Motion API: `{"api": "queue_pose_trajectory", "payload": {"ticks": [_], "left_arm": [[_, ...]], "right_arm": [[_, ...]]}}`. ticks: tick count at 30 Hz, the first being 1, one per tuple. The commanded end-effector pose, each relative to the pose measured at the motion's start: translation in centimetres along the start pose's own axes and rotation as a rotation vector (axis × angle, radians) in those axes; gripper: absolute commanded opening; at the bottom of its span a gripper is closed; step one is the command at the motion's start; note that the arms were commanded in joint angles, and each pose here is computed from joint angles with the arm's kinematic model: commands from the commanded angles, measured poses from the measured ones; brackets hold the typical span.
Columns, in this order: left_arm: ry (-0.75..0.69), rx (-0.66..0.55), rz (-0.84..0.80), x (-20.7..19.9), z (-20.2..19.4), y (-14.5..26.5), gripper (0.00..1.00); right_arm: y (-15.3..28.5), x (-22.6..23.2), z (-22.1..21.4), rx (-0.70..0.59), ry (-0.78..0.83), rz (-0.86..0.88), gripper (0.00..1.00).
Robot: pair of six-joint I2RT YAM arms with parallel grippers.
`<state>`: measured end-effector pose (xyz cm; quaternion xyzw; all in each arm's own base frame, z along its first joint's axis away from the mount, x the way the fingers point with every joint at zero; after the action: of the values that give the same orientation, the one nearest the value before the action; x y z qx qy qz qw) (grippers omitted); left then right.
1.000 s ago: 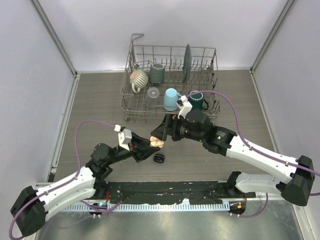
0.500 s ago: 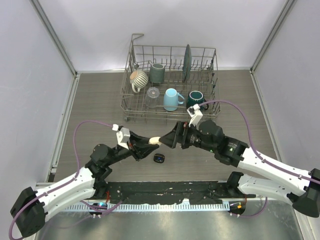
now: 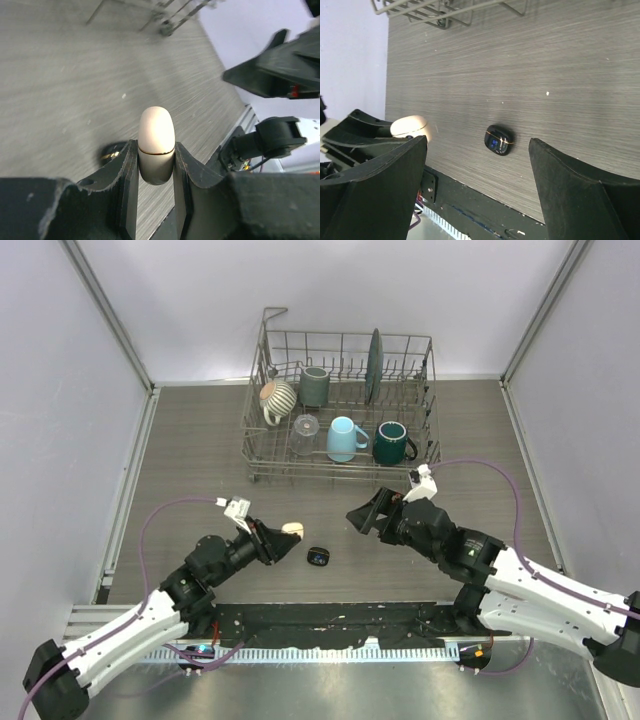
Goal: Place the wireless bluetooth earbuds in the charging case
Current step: Place the charging case at the center of the board.
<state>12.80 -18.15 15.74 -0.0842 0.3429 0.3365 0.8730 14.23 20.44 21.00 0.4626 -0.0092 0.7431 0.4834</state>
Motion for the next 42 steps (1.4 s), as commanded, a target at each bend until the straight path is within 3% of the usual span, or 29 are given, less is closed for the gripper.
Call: {"api": "queue_pose_trajectory", "payload": {"ticks": [1,8,24,34,42], "left_arm": [[0.202,0.008,0.155,2.4,-1.9,0.3,0.00],[0.280,0.035,0.242,3.9,-3.3,0.1,0.00],[0.307,0.199,0.308,5.1,-5.4,-1.8,0.05],[0.328,0.288,0.364,5.4,-6.0,-3.0,0.17],[0.295,0.287,0.465,6.2,-5.8,-1.8,0.34]], "right_arm": [[-0.1,-0.1,0.3,-0.033,-0.047,-0.016,0.88],[-0.6,0.2,0.2,-0.017,-0.037,-0.026,0.88],[-1.0,0.2,-0.1,-0.001,-0.040,-0.035,0.88],[-1.0,0.1,-0.1,-0.002,-0.054,-0.040,0.88],[-1.1,-0.2,-0.4,0.002,-0.052,-0.051,0.88]]}}
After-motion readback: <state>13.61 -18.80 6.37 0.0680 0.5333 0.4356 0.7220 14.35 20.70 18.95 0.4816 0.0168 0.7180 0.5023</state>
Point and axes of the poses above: each gripper's point midway between its finger pads, its own y axis back along the fingers, its own x axis along the line the jaws close on, z = x × y, the point moved 6 cm from there along y, back along the fingers
